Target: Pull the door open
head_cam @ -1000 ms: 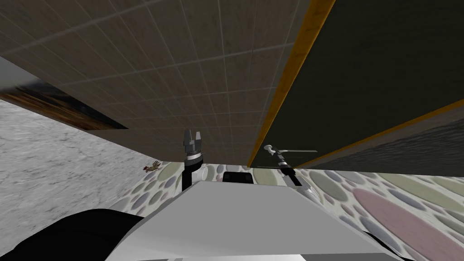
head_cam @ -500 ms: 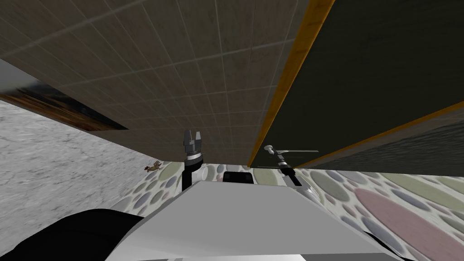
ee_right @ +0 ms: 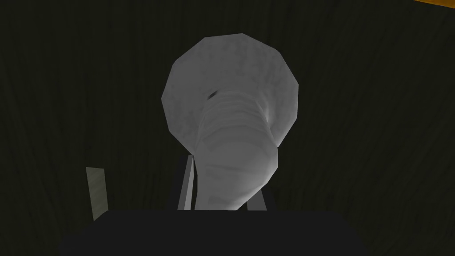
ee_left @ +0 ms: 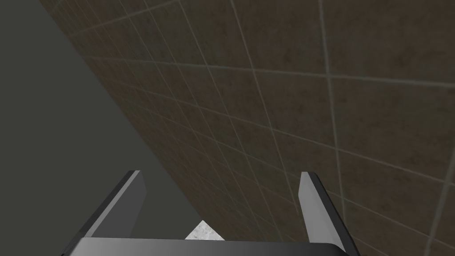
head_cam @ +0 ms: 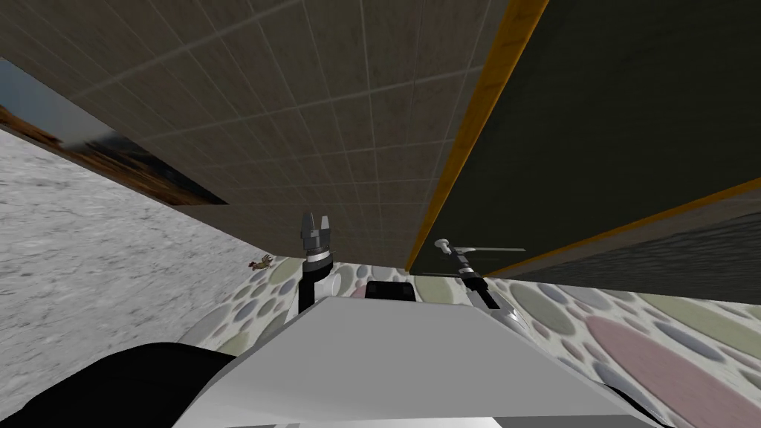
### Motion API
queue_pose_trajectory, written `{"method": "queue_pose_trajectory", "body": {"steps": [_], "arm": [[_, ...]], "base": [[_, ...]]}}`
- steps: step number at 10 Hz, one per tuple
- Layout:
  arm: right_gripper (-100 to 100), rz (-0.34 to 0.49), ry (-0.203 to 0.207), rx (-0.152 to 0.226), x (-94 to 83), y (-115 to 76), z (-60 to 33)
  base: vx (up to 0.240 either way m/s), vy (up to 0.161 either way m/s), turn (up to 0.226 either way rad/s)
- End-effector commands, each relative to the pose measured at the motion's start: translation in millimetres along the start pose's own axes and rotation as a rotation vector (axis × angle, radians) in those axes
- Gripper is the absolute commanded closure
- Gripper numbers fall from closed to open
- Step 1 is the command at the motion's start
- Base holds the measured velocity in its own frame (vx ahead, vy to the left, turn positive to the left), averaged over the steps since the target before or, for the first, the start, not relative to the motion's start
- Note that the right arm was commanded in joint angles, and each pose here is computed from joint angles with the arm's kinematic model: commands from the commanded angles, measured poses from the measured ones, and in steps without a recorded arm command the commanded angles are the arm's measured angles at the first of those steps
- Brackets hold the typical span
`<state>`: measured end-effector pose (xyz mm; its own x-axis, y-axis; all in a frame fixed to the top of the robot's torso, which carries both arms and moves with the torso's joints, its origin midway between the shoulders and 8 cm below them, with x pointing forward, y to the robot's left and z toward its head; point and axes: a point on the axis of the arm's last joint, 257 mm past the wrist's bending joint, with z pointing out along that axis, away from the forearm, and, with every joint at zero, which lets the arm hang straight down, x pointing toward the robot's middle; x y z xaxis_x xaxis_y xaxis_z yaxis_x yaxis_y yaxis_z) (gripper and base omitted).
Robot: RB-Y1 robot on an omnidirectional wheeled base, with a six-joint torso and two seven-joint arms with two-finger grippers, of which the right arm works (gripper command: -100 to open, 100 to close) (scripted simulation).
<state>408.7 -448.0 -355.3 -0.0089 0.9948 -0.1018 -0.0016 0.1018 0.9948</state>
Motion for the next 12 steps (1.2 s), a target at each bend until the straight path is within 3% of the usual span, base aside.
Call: {"method": "queue_pose_trajectory", "body": {"steps": [1, 5, 7, 8, 9, 12], "arm": [[100, -0.001, 0.016, -0.001, -2.2, -0.9, -11.1], [100, -0.001, 0.056, -0.006, -7.4, -0.6, -34.4], [100, 0.000, 0.071, -0.007, -9.0, -0.3, -43.0], [100, 0.004, 0.067, 0.000, -6.0, -4.4, -40.9], [100, 0.005, 0.077, -0.001, -7.4, -5.1, -49.3], [100, 0.003, 0.088, -0.004, -11.1, -4.4, -60.3]], "base": [[-0.215, -0.047, 0.151], [-0.204, -0.083, 0.165], [-0.169, -0.069, 0.114], [-0.078, -0.027, 0.024], [-0.102, -0.035, 0.193], [-0.207, -0.081, 0.154]]}}
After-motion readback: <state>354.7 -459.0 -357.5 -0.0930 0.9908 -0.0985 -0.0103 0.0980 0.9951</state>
